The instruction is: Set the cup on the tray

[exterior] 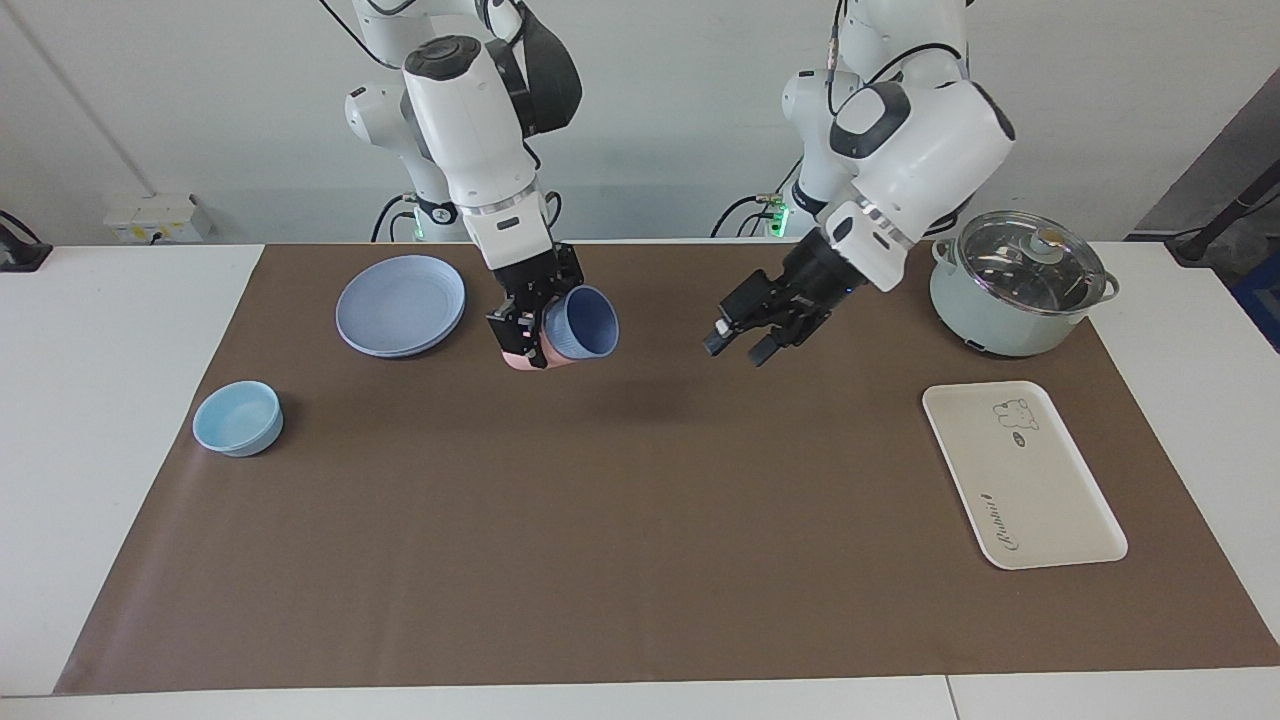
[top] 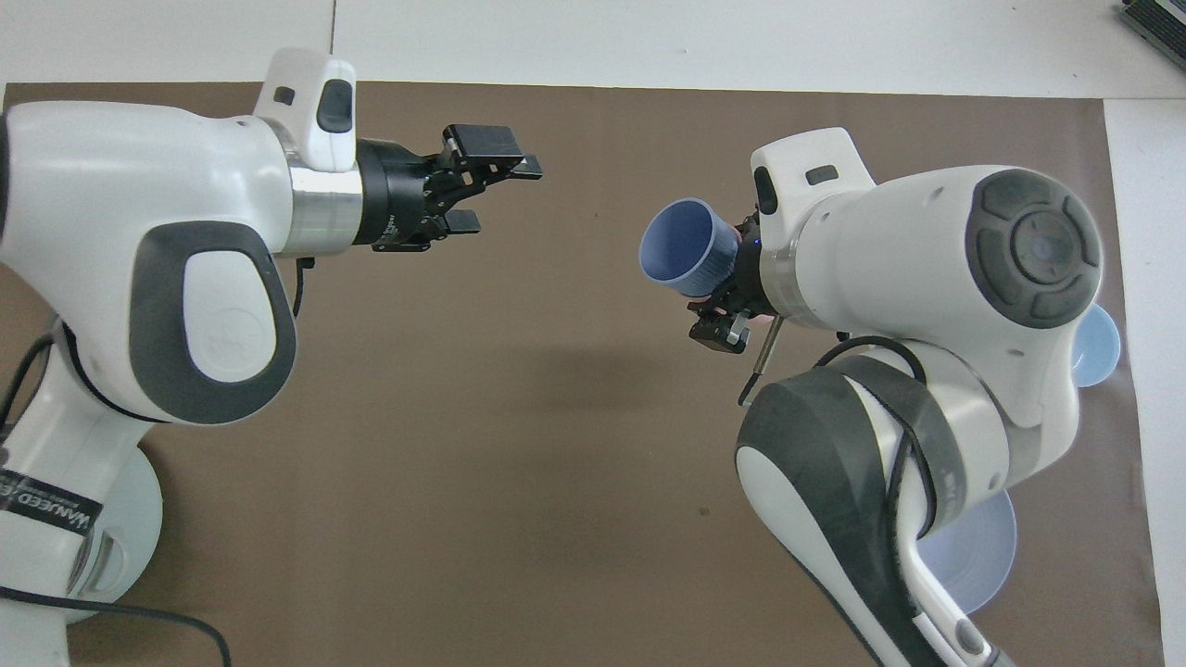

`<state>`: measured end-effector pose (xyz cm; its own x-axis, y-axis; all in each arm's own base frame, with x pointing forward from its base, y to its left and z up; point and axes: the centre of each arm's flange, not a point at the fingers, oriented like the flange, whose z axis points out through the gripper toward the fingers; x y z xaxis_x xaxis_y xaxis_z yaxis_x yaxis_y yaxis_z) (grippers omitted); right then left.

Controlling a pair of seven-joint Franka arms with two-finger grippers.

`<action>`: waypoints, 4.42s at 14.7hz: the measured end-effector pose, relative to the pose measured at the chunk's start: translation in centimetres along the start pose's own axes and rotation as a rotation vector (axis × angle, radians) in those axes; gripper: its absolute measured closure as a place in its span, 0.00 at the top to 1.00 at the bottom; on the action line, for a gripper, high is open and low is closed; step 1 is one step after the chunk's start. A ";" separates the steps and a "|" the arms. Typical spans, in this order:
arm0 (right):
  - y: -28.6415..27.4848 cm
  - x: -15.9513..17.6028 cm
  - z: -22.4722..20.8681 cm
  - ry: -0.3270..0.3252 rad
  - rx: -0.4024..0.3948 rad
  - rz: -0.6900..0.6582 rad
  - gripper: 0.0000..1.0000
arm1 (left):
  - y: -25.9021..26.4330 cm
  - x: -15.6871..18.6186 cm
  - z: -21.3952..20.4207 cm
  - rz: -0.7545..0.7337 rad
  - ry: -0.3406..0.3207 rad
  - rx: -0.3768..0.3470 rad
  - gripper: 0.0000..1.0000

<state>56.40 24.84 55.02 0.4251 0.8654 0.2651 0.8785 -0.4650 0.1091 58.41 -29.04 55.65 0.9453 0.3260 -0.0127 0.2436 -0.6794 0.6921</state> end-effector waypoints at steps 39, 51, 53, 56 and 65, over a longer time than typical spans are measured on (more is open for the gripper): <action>0.9 0.8 1.0 -0.029 -0.055 -0.035 0.83 | -5.0 5.9 -7.6 0.120 0.090 0.287 0.07; 14.7 -13.5 3.0 0.390 0.033 0.221 0.83 | -32.8 16.7 -23.5 0.539 0.151 0.536 0.07; 16.7 -16.6 5.1 0.475 0.045 0.241 0.83 | -35.9 16.8 -21.9 0.565 0.173 0.569 0.07; 19.0 -20.4 9.5 0.620 0.020 0.275 0.83 | -39.9 17.0 -18.3 0.553 0.177 0.593 0.07; 21.3 -28.9 18.3 0.820 0.013 0.302 0.83 | -41.0 17.6 -16.8 0.551 0.177 0.596 0.34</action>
<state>66.81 -6.62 32.14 0.3534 0.2966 0.8872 0.7582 -0.6463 -0.0860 61.36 15.65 39.17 0.9269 -0.0908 0.3642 -0.1233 -0.9901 0.0669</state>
